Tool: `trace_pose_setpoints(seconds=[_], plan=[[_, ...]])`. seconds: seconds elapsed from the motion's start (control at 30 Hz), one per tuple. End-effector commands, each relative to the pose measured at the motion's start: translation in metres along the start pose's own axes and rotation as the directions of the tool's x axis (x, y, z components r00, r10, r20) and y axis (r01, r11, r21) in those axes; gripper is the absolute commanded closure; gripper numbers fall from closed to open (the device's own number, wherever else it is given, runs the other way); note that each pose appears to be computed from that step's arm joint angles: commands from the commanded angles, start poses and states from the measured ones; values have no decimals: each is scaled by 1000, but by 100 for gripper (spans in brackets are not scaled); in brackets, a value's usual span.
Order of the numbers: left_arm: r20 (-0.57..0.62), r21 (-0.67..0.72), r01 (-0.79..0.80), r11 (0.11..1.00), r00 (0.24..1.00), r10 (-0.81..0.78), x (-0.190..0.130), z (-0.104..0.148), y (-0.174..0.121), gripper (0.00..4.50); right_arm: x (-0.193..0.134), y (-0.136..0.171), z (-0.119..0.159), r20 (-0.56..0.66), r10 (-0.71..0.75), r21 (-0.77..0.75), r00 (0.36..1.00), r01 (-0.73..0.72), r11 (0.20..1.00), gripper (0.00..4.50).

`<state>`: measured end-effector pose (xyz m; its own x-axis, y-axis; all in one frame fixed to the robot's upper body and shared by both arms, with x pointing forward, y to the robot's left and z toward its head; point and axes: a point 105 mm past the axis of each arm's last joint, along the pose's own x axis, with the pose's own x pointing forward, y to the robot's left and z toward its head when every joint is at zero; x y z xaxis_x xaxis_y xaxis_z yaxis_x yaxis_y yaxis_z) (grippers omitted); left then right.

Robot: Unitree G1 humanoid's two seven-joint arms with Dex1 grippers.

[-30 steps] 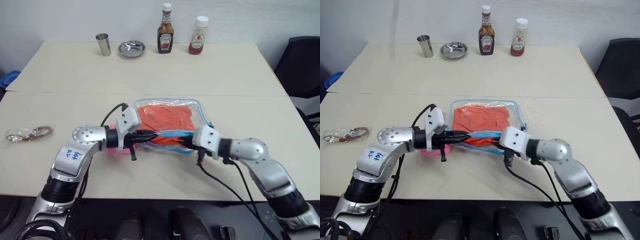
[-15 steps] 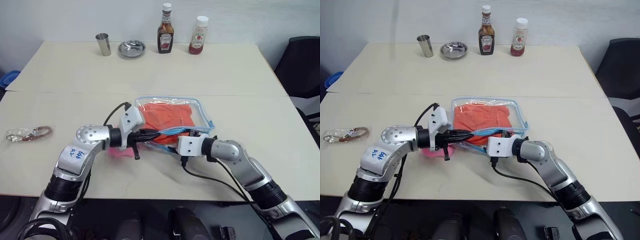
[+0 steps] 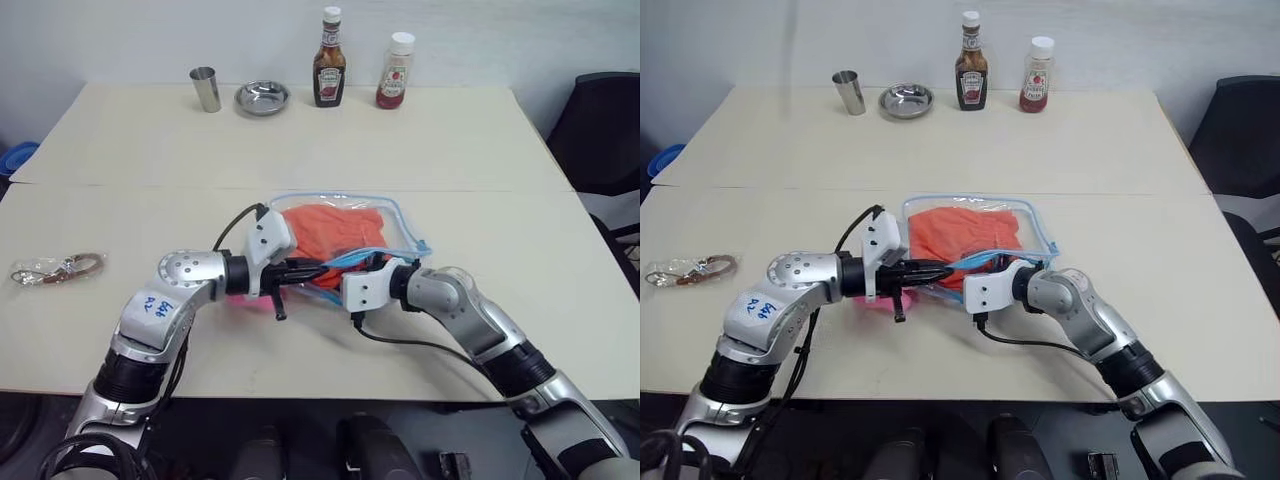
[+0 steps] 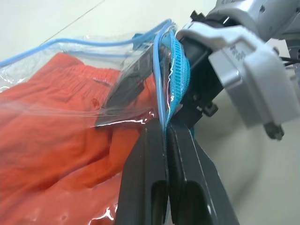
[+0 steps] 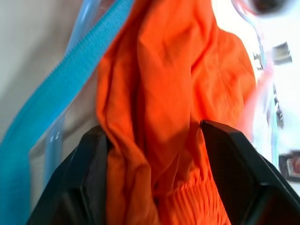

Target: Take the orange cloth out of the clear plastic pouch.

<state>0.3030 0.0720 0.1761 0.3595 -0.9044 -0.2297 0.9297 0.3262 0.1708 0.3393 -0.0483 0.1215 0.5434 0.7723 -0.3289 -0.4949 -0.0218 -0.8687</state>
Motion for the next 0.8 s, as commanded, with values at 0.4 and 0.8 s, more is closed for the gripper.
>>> trace_pose_setpoints(seconds=[0.4,0.8], plan=[[34,-20,-139,990,990,140,11,11,23,450,-12,48,-8,-25,231,-299,973,-228,927,445],[-173,286,-213,934,948,268,12,-36,46,450,-85,45,22,179,301,-543,937,-161,824,445]])
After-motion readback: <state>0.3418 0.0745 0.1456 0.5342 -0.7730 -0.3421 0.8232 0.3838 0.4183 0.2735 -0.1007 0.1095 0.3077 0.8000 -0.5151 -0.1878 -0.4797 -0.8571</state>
